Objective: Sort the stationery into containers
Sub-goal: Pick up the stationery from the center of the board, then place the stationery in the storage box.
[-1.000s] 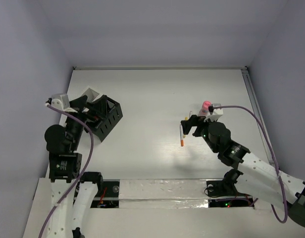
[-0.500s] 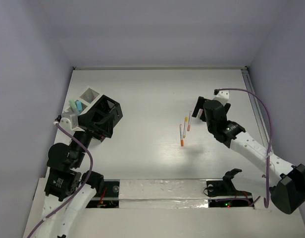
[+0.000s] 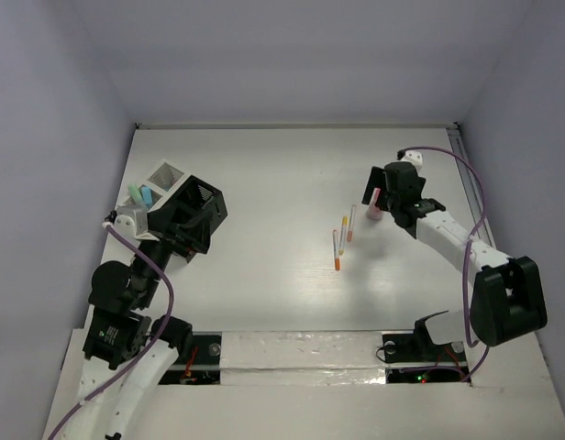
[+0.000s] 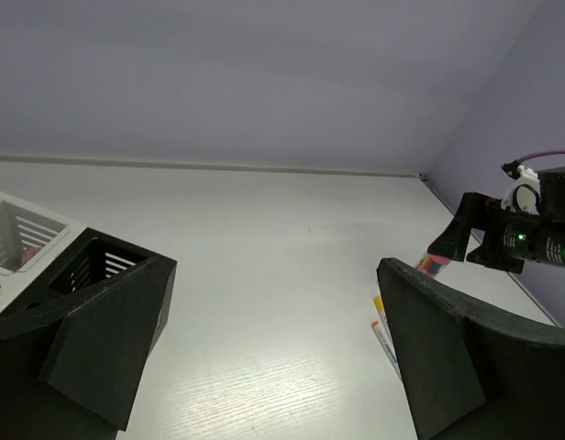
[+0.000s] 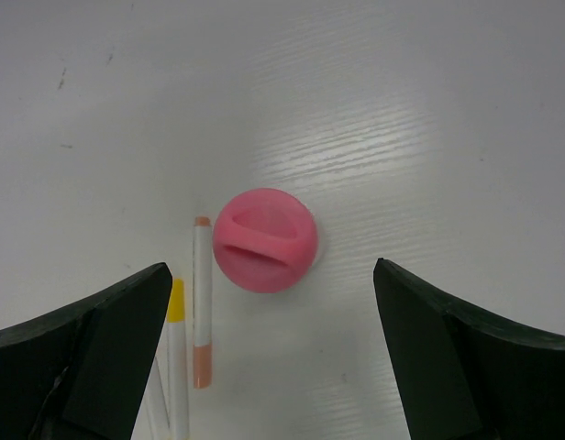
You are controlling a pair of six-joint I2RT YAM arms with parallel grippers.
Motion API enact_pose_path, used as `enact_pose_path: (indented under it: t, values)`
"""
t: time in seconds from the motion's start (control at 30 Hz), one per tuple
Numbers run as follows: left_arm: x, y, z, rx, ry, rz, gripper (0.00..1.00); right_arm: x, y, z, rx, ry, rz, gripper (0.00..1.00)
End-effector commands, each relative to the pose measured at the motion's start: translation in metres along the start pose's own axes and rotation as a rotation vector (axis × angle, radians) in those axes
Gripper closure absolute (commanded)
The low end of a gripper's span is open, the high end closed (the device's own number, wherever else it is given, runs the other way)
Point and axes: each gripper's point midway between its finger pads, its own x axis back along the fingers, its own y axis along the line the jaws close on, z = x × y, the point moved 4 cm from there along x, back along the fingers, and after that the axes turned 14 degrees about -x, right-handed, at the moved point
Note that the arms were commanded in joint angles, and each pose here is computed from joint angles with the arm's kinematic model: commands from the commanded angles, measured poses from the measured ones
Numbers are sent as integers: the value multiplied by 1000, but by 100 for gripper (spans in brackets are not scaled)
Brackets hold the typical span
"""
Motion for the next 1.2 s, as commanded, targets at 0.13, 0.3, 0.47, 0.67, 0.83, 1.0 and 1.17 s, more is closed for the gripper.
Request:
enact_pose_path:
  t: [0.13, 0.3, 0.47, 0.67, 0.83, 1.0, 1.17]
  values:
    - [-11, -3, -2, -16, -3, 27, 1, -21, 21, -16, -3, -21, -84, 12]
    - [-13, -2, -1, -20, 1, 29, 1, -24, 24, -20, 7, -41, -87, 30]
    - [-14, -3, 1, -20, 12, 31, 1, -25, 22, -36, 20, -89, -30, 60]
    - [-12, 2, -1, -20, 6, -1, 1, 14, 37, -82, 1, -205, -119, 76]
    - [-13, 17, 0, -9, 20, -112, 1, 74, 112, -102, -24, -200, -509, 80]
    - [-13, 32, 1, 0, 28, -211, 1, 118, 215, -64, 59, -69, -884, 79]
    - [-6, 53, 2, 38, 40, -377, 1, 149, 293, -12, 132, 63, -1123, 78]
